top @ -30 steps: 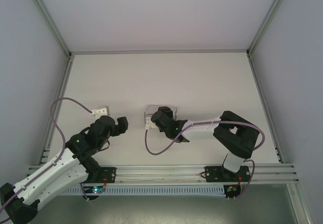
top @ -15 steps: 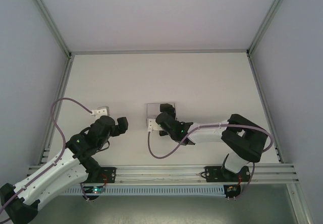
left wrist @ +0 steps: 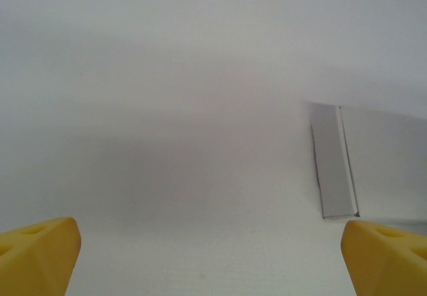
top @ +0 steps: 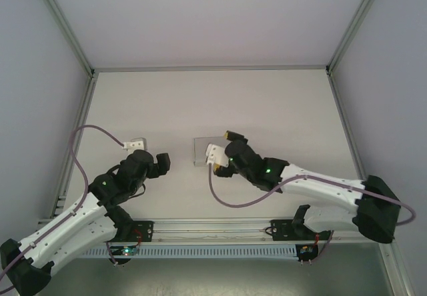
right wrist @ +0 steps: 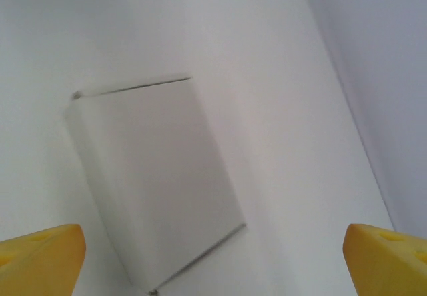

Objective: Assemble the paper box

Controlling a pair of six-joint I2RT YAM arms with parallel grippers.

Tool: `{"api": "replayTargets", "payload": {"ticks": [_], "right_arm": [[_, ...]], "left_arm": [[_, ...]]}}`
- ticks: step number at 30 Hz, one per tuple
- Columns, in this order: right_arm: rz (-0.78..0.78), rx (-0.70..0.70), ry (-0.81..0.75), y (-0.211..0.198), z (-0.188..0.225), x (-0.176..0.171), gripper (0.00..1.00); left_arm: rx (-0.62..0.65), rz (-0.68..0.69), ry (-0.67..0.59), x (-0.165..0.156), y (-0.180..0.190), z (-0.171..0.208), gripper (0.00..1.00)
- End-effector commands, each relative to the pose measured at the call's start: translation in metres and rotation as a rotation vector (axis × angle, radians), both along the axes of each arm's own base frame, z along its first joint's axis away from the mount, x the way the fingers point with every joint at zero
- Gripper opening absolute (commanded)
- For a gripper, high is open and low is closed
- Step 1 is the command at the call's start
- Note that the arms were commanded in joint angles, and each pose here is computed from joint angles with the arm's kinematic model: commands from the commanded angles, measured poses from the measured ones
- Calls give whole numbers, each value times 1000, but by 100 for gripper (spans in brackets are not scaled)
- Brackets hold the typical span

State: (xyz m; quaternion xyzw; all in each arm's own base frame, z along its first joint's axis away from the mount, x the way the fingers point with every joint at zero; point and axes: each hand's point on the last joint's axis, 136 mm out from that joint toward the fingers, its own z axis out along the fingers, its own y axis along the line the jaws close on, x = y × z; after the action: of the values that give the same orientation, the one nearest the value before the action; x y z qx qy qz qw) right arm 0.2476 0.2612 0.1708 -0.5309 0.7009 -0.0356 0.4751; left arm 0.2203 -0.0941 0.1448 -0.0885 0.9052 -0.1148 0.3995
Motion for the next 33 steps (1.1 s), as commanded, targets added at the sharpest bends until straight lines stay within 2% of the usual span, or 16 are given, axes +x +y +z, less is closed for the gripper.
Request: {"api": "replayTargets", "payload": {"ticks": [1, 4, 7, 9, 12, 13, 16, 18, 20, 24, 27, 28, 30, 33], "right_arm": [[-273, 273, 79, -42, 31, 22, 98], [-538, 497, 98, -102, 42, 46, 98], [-796, 641, 53, -169, 38, 61, 98], [-921, 693, 8, -207, 28, 65, 98], [-1008, 716, -111, -247, 10, 67, 98], [-1026, 728, -146, -257, 5, 66, 98], [-985, 776, -225, -266, -12, 61, 98], [-941, 831, -292, -270, -18, 56, 98], [-944, 848, -325, -277, -17, 59, 98], [-895, 718, -233, -269, -23, 89, 98], [-887, 815, -288, -273, -20, 105, 99], [-852, 820, -312, -271, -19, 106, 98], [-869, 795, -261, -271, -38, 114, 98], [-830, 822, -280, -266, -44, 124, 98]], "left_arm": [[49, 8, -54, 13, 8, 22, 100], [75, 51, -69, 27, 20, 32, 100], [78, 100, -106, 46, 37, 42, 100], [125, 125, -153, 62, 51, 47, 100], [217, 205, -262, 84, 80, 50, 100], [220, 182, -302, 90, 81, 49, 100], [248, 168, -408, 104, 89, 46, 100], [277, 209, -418, 109, 101, 35, 100], [292, 180, -412, 115, 101, 19, 100], [334, 115, -404, 131, 97, -1, 100], [343, 108, -423, 141, 96, -12, 100], [345, 105, -424, 143, 96, -18, 100], [352, 88, -431, 150, 94, -23, 100], [337, 0, -414, 159, 85, -29, 100]]}}
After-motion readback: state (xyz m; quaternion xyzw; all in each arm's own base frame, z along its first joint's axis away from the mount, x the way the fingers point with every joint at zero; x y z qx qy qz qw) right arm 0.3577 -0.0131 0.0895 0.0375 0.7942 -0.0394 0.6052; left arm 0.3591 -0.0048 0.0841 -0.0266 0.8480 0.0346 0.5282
